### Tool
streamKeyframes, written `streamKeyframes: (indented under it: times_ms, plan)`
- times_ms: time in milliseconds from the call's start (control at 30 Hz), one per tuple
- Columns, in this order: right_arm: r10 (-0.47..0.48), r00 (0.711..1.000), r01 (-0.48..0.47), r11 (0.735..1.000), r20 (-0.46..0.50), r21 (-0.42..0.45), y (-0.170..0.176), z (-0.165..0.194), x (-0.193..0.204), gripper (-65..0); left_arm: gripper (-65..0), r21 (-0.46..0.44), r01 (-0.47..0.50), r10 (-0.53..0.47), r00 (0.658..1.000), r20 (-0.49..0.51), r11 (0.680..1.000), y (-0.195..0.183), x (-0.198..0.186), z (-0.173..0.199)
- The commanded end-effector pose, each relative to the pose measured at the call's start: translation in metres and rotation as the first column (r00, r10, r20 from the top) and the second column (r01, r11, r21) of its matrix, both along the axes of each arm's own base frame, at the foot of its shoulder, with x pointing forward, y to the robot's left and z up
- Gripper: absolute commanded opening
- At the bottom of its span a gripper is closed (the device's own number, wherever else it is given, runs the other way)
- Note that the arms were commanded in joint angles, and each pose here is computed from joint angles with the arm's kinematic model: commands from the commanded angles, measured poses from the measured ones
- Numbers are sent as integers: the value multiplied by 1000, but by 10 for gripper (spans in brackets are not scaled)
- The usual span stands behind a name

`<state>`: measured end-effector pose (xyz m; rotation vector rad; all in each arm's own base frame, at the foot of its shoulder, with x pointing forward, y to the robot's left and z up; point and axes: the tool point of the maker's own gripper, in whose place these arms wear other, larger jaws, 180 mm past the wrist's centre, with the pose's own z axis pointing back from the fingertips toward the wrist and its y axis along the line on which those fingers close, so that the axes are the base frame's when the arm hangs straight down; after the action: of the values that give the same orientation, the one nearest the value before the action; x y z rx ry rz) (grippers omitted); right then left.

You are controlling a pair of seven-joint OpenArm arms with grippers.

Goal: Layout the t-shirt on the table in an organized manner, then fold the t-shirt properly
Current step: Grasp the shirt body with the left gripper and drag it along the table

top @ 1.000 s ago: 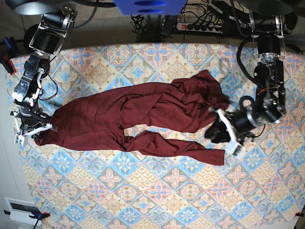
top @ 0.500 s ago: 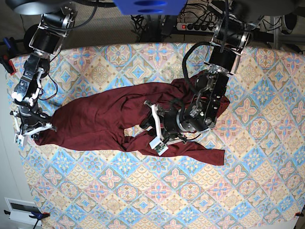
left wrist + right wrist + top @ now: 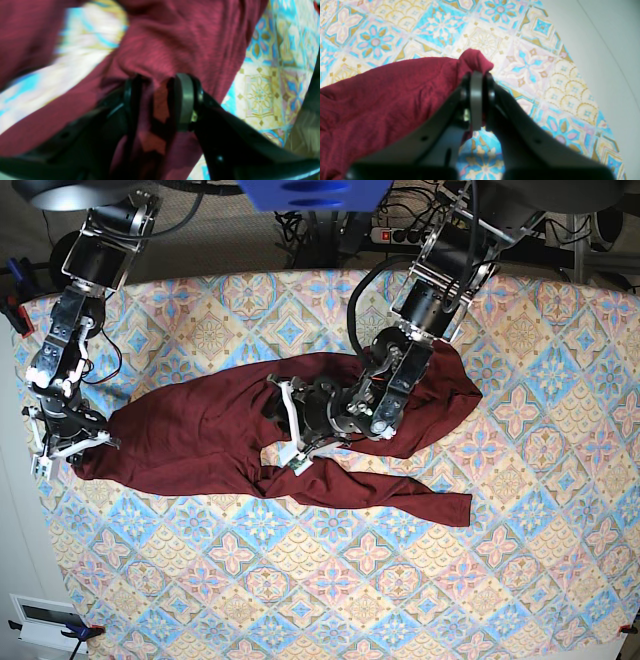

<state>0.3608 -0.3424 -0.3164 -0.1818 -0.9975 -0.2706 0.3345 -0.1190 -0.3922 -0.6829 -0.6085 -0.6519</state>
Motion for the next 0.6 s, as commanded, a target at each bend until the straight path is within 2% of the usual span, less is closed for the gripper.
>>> streamKeyframes:
  times_ms: [0,33,167,267,367,400,433,567]
  plan:
    - [2,998,0,999,62,-32,-7,22,8,-650,-443,-77,2,2,998,57,997,-16,12,26]
    - [2,998,0,999,62,-32,-7,22,8,-650,-467,-98,-2,9,998,67,995,-20,13,30]
    - [2,998,0,999,62,-32,-7,22,8,-650,-646,-174,-70,91,989,116,982,-14,40,53]
    - [0,998,2,1000,56,-29,-8,20,8,-650,-637,-255,-185,218,970,111,949,13,73,76]
    - [-3,999,5,1000,52,-28,-9,19,8,-650,-650,-373,-308,364,927,89,875,56,113,110]
    - [-2,999,3,1000,52,-29,-9,18,8,-650,-650,-386,-341,403,910,93,857,75,124,117]
    - [-1,999,2,1000,50,-28,-8,18,8,-650,-650,-398,-357,428,898,103,845,87,133,125]
    - [0,999,2,1000,47,-26,-8,17,8,-650,-650,-386,-403,481,868,128,830,124,157,136]
